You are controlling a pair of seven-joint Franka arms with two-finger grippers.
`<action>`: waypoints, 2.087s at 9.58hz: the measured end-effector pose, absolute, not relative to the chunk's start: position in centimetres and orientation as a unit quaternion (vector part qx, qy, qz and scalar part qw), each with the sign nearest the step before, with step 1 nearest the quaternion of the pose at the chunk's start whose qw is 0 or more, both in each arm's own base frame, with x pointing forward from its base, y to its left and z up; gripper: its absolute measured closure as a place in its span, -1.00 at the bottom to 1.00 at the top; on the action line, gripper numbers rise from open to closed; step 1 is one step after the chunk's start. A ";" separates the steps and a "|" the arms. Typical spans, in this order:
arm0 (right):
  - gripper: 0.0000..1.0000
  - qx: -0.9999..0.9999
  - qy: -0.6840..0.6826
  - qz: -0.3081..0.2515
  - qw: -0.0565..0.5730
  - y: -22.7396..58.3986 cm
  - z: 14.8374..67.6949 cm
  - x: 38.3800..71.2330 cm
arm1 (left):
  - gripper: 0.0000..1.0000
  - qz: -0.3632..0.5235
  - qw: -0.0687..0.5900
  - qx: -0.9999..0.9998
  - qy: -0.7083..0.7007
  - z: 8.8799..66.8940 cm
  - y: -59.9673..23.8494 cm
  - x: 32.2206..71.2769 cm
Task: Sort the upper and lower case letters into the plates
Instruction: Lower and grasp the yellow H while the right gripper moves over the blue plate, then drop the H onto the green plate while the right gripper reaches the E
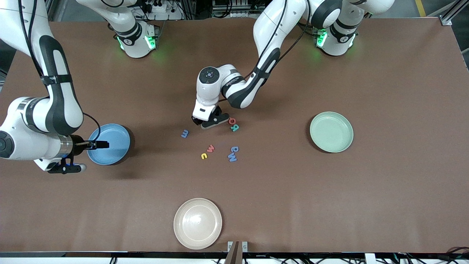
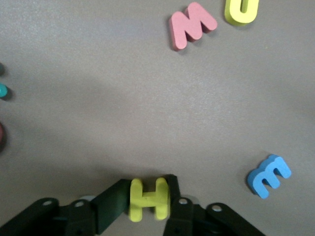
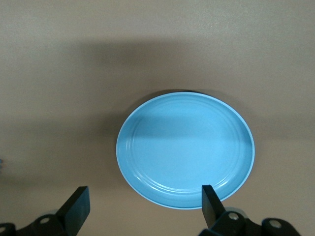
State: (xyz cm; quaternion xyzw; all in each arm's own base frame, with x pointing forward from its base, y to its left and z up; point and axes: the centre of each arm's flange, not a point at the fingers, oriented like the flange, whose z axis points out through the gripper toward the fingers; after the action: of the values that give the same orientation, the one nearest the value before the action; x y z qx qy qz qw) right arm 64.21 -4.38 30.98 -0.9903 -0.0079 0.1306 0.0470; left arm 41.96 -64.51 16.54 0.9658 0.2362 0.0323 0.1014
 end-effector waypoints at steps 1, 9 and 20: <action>-1.00 -0.990 -0.008 0.131 0.047 -4.4 31.0 64.2 | 0.27 0.032 0.102 0.966 0.236 16.6 -64.5 42.0; -1.00 -0.990 -0.021 0.129 0.046 -2.7 31.0 64.4 | 0.27 0.030 0.092 0.966 0.241 16.9 -64.2 42.7; -1.00 -0.993 0.078 0.091 0.014 8.2 25.8 60.7 | 0.27 -0.086 -0.007 0.991 0.103 25.6 -50.7 54.3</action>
State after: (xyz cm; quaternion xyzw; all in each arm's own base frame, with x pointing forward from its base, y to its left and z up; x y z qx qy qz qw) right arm 60.67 8.23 25.85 -0.9926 0.0784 0.0914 0.0141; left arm 54.26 -50.66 25.56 0.9909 0.1030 -0.0861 -0.0068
